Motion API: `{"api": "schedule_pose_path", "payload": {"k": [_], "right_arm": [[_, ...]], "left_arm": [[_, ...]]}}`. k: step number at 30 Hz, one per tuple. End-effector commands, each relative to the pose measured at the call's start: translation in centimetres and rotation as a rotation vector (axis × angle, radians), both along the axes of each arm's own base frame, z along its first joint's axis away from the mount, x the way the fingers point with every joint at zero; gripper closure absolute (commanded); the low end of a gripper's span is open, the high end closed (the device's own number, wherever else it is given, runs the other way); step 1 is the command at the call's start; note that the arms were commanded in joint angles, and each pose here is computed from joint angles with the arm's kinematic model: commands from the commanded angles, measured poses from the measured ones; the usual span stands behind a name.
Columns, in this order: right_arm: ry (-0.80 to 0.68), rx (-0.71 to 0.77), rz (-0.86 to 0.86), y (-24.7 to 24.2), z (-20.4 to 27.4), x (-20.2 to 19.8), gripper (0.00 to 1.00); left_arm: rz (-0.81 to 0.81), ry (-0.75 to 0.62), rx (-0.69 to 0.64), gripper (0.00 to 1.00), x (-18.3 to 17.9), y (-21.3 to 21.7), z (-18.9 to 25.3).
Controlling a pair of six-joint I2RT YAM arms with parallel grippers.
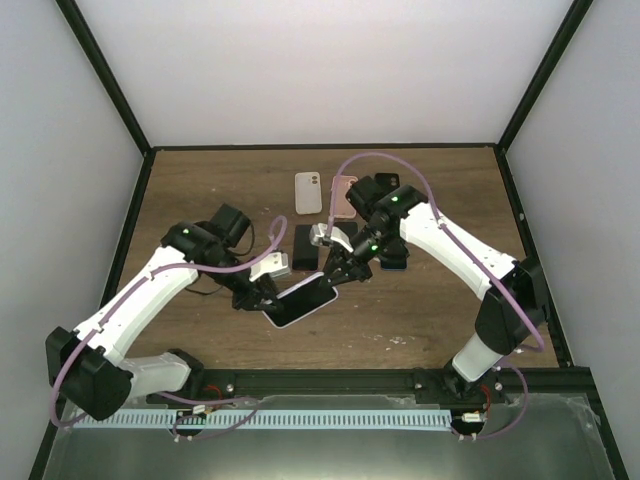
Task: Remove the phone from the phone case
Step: Adjust the phone.
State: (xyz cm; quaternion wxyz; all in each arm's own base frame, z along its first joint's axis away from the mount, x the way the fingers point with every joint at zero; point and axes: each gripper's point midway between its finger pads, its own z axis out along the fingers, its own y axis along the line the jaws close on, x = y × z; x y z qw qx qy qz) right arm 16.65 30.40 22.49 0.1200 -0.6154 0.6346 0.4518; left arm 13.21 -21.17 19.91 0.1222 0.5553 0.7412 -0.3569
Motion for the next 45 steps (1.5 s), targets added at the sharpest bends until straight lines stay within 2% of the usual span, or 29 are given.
{"api": "schedule_pose_path", "payload": {"k": [1,9,11,15,17,23,29,32,40,45], "right_arm": [[-0.075,0.106,0.038,0.7,3.7,-0.4,0.99],[-0.068,0.114,0.044,0.8,4.2,-0.4,0.97],[-0.081,0.107,0.036,0.9,4.5,-0.1,0.85],[-0.144,0.156,-0.003,0.7,7.0,1.3,0.47],[-0.173,0.202,-0.046,0.3,8.9,2.6,0.34],[-0.153,0.303,-0.170,-0.9,12.7,6.0,0.17],[-0.104,0.372,-0.292,-1.7,13.8,8.2,0.11],[-0.091,0.379,-0.333,-1.9,13.4,8.7,0.11],[-0.011,0.427,-0.367,-1.7,13.6,8.8,0.05],[0.027,0.492,-0.328,-1.7,14.8,7.7,0.01]], "left_arm": [[-0.008,-0.002,-0.013,0.79,0.0,-0.4,-0.2],[0.023,-0.033,-0.038,1.00,0.5,-0.7,0.1],[0.040,-0.032,-0.063,1.00,0.5,-0.9,0.5],[0.111,-0.033,-0.135,1.00,1.4,-1.2,1.8],[0.157,-0.013,-0.201,1.00,2.2,-1.3,2.9],[0.335,0.088,-0.391,1.00,5.9,-0.1,5.6],[0.489,0.266,-0.617,1.00,9.4,2.3,8.1],[0.513,0.279,-0.703,1.00,10.1,3.9,8.8],[0.408,0.091,-0.771,1.00,6.7,4.3,10.6],[0.388,0.004,-0.795,1.00,5.3,4.2,11.8]]}}
